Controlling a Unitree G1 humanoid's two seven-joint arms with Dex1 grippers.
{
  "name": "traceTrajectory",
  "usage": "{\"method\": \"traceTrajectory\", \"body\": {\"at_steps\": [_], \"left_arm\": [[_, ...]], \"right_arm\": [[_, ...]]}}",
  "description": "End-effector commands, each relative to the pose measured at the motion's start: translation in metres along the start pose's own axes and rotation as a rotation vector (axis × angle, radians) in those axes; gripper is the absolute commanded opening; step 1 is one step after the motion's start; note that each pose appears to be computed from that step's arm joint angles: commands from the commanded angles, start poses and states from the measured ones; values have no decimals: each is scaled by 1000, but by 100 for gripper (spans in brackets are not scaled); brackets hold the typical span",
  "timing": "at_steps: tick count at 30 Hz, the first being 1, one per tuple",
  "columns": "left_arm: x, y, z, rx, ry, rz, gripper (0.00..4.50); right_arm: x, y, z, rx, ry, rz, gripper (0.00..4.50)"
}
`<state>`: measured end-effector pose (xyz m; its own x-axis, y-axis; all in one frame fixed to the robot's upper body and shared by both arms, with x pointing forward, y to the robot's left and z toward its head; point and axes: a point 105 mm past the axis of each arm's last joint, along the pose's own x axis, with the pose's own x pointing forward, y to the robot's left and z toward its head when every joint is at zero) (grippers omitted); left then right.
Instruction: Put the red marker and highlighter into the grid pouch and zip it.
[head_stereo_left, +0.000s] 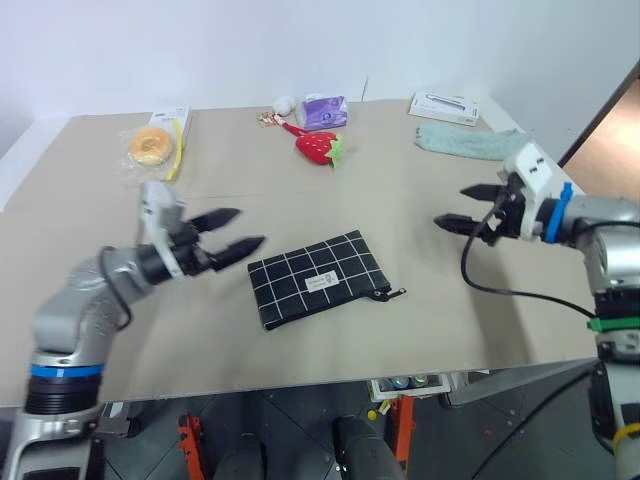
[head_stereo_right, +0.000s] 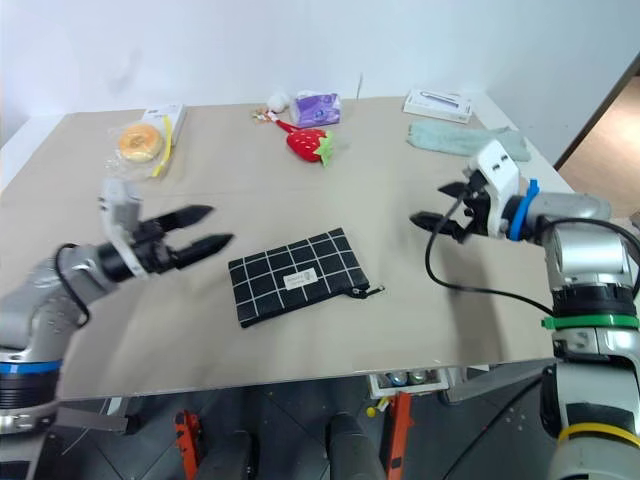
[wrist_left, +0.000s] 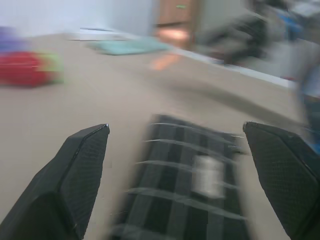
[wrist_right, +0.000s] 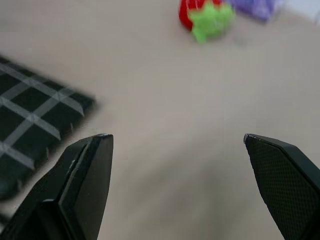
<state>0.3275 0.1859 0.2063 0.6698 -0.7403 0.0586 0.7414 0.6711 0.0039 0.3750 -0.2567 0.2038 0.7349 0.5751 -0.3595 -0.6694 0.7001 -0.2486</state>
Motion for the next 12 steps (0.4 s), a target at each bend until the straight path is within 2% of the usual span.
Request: {"method": "traceTrajectory", "body": {"at_steps": [1,5,12], "left_arm": [[-33,30,-4,58,78,158,444],[-64,46,-18,104,196,232,444],[-83,39,-36,96,302,231,444]], "right_arm": [[-16,1,5,-18,-13,5,450],[-16,5,-11,38,15,14,450],[-11,5,-16,75,6,8,450]]}}
